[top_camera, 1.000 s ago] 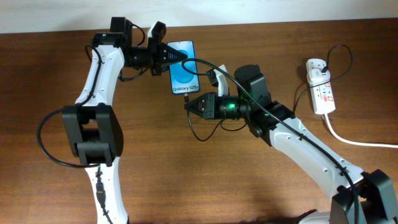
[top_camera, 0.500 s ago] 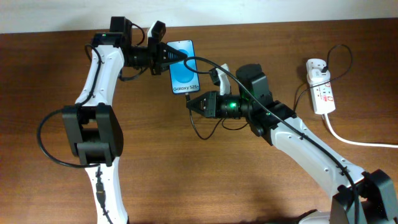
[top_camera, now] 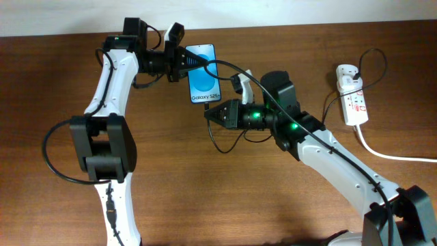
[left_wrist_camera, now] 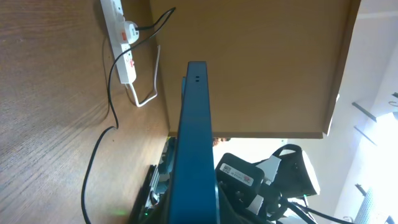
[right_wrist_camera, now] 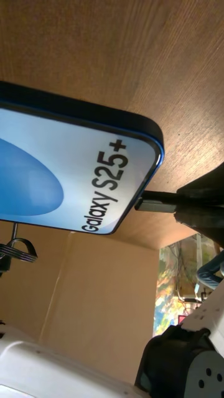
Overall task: Plug charger to phone and switch on socket
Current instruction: 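Push the plug up into the phone's bottom port with the right gripper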
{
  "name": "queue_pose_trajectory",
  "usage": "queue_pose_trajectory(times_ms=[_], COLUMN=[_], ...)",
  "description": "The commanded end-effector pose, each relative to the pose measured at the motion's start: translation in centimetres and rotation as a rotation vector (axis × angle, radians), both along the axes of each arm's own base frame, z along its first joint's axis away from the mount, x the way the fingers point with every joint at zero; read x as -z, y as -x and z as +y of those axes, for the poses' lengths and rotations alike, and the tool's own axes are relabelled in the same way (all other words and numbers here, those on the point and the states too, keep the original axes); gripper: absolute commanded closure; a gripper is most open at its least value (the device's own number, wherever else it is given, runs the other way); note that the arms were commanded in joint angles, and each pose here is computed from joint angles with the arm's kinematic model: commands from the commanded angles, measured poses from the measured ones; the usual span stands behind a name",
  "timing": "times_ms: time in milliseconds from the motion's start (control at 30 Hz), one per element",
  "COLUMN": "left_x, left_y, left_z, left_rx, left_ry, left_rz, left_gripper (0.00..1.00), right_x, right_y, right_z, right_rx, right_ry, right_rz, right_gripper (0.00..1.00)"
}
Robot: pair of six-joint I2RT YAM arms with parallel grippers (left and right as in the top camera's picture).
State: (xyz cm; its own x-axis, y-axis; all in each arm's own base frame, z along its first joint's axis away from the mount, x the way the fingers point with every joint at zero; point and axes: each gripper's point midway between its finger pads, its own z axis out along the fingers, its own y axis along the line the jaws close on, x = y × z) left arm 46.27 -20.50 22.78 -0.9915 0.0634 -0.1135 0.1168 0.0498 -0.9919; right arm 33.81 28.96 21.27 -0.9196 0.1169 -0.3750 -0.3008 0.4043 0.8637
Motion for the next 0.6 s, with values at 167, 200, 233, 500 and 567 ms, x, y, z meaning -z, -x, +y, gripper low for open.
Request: queue_pose_trajectory(times_ms=[167, 200, 233, 500, 567], left_x=[-2.6, -2.6, -2.6, 8.2, 9.7], left_y=[2.0, 1.9, 1.9, -0.4, 0.4], left_z=[-2.4, -2.3, -2.3, 1.3, 1.5], left_rx=[0.067, 0.067, 0.066, -0.082, -0.055], left_ry=[0.056, 0.056, 0.056, -0.600, -0.640], left_rz=[-0.022, -0.022, -0.023, -0.038, -0.036], left_gripper=[1.00, 1.00, 1.00, 1.00, 1.00], right_x=[-0.6, -0.3, 0.1, 3.0, 4.7], right_y=[-3.8, -3.6, -3.3, -1.9, -1.4], right_z=[-3.2, -3.2, -3.3, -4.2, -5.1], right_rx=[0.141, 0.140, 0.131, 0.092, 0.107], right_ry=[0.028, 0.037, 0.053, 0.168, 0.241], right_rz=[-0.053, -0.034, -0.033, 0.001, 0.042], right_gripper=[0.67, 0.67, 0.65, 0.27, 0.27])
